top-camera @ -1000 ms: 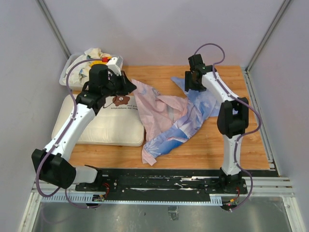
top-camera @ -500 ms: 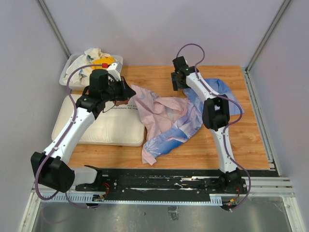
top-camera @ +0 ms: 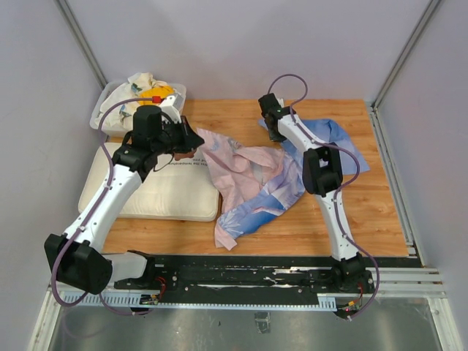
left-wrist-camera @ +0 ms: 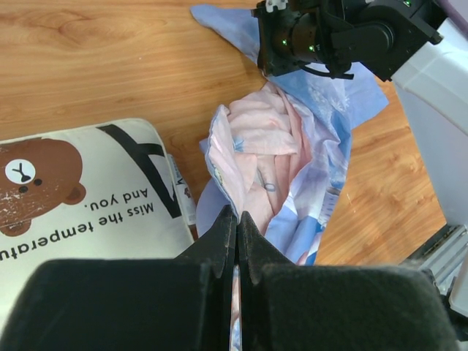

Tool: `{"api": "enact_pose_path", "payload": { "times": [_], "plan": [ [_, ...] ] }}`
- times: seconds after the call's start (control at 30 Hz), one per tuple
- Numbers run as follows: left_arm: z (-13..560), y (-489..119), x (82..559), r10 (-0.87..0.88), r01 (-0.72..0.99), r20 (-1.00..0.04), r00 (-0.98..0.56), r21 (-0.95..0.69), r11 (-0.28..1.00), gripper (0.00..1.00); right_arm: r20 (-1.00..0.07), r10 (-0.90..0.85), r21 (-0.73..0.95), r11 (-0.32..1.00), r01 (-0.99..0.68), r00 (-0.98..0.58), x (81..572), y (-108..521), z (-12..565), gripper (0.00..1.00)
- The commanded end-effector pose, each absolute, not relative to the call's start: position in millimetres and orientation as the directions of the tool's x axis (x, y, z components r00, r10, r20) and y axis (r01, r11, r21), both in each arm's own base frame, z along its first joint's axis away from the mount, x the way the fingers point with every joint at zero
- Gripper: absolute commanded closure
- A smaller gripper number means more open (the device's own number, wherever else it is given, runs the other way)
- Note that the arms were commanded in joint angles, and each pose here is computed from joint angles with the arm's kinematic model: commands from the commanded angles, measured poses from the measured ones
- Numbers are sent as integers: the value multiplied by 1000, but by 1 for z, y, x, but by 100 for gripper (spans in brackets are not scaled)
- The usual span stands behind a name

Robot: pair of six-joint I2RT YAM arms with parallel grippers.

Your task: Put the pillow into the pillowcase

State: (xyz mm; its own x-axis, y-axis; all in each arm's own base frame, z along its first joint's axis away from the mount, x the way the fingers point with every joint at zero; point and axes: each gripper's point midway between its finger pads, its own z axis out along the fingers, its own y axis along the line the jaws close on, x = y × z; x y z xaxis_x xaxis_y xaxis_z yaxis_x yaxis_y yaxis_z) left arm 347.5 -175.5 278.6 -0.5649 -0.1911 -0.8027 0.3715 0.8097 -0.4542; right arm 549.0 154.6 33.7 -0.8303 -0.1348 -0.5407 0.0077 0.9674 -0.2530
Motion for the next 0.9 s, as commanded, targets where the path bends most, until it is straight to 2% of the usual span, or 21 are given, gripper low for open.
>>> {"api": "enact_pose_path", "payload": {
  "times": [0.0, 0.2, 0.37, 0.6, 0.8, 0.83, 0.87],
  "plan": [
    [284, -173, 343, -195, 387, -812, -551, -455, 802, 100, -603, -111, -302, 948, 97, -790, 545, 135, 77, 99],
    [277, -177, 347, -208, 383, -801, -562, -474, 793, 100, -733, -27, -262, 933, 245, -680, 522, 88, 173, 99],
    [273, -178, 350, -209, 383, -800, -562, -476, 792, 100, -779, 163, -146, 892, 428, -605, 460, 20, 222, 99],
    [271, -180, 354, -207, 390, -803, -559, -475, 789, 100, -743, 334, -108, 796, 596, -580, 333, -42, 213, 99],
    [273, -185, 357, -228, 399, -794, -563, -503, 767, 100, -686, 457, -26, 762, 647, -566, 241, -43, 194, 99],
    [274, -186, 357, -229, 403, -794, -563, -506, 763, 100, -676, 477, -15, 754, 657, -562, 231, -42, 192, 98],
    [276, -187, 356, -232, 407, -794, -562, -510, 758, 100, -673, 486, 3, 755, 656, -557, 224, -40, 193, 89]
  ]
}}
